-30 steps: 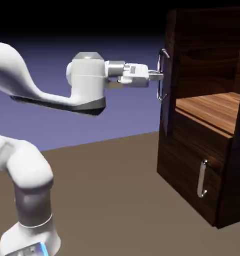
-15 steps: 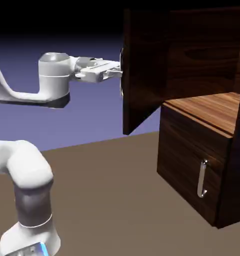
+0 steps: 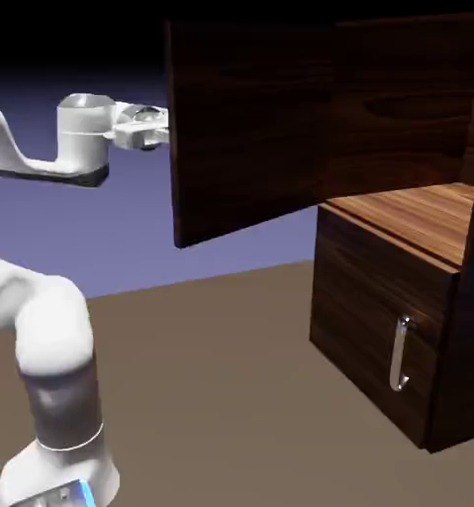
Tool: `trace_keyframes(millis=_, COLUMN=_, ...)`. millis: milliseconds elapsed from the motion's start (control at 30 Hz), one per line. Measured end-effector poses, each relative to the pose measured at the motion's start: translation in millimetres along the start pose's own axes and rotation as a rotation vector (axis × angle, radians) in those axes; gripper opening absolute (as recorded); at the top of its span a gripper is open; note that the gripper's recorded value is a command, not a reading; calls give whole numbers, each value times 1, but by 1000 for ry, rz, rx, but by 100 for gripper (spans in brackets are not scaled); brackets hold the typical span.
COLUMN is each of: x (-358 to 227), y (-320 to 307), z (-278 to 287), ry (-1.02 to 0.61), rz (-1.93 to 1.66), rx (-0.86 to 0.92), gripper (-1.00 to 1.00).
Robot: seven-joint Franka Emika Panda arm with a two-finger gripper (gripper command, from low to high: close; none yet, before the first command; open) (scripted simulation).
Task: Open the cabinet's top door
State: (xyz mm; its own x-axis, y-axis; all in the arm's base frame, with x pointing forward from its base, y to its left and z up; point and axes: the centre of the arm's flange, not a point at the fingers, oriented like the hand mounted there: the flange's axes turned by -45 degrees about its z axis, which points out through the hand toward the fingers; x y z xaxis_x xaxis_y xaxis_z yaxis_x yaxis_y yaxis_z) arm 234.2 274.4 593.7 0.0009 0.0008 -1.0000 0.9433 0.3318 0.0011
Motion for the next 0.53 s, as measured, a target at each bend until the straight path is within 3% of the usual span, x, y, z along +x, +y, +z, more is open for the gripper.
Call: trace_keyframes(millis=533, x=0, y=54, z=-96, ry=0, rz=0, rx=279, gripper=-100)
